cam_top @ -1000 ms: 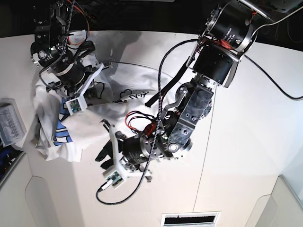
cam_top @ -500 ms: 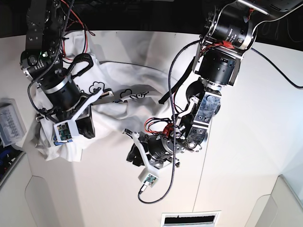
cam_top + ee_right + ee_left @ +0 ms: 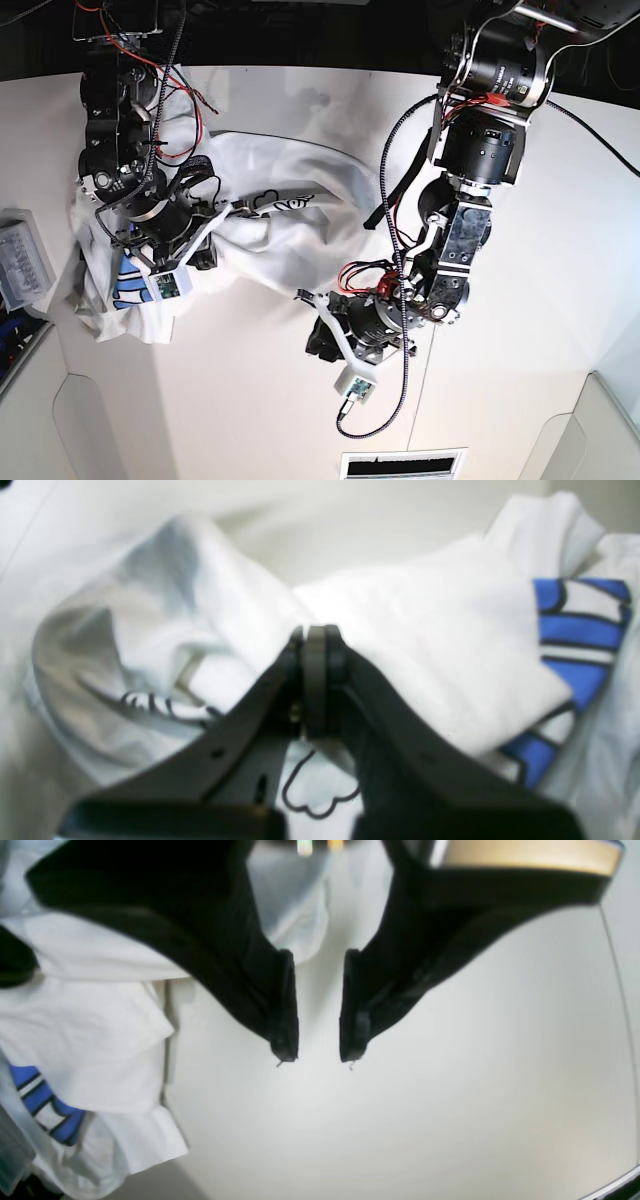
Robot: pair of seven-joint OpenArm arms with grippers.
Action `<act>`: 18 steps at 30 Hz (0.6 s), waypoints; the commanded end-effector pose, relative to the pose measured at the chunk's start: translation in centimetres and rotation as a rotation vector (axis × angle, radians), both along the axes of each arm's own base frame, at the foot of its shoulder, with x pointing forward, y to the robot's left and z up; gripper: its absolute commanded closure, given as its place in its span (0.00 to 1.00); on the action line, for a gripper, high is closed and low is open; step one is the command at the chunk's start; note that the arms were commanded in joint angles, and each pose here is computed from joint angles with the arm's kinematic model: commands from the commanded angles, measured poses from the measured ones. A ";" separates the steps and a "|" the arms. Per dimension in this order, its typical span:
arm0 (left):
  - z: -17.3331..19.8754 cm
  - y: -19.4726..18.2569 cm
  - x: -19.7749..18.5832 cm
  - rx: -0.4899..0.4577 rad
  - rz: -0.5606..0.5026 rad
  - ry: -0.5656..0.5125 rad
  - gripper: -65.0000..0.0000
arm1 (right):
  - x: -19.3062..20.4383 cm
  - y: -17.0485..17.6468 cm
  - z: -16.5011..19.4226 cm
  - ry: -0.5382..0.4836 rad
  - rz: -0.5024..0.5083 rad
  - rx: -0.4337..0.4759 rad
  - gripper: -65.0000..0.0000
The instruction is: Layout the t-shirt on the table in an organized manner, then fold the t-shirt properly
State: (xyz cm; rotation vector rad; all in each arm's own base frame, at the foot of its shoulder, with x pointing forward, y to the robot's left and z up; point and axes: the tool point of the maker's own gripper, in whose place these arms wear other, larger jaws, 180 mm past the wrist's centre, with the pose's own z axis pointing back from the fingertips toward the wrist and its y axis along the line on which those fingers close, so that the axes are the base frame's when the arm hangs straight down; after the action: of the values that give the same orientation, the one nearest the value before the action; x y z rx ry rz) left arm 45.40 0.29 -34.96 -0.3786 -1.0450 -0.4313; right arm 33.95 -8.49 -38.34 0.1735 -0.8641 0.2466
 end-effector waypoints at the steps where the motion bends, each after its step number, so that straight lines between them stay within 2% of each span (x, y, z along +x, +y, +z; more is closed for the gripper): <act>1: 2.5 -0.7 1.1 -0.038 -0.011 -0.066 0.72 | 0.5 0.0 1.0 -0.036 0.003 0.009 1.00; 9: 2.1 -0.7 1.0 -0.036 -0.010 -0.055 0.72 | -1.8 0.0 -1.2 0.030 0.002 0.008 1.00; 14: -0.3 -1.2 0.0 -0.057 -0.042 0.021 0.72 | -2.1 0.0 -1.8 0.047 0.002 0.008 1.00; 18: -1.6 -1.3 -0.4 -0.098 -0.032 0.059 0.72 | -2.9 -0.1 -4.0 0.111 -0.002 0.009 1.00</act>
State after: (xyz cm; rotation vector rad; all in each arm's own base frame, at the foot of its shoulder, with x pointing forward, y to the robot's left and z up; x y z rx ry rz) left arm 43.40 -0.67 -39.09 -0.4745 -0.9317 -0.3974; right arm 30.19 -8.56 -43.34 0.1899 -0.7156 0.2275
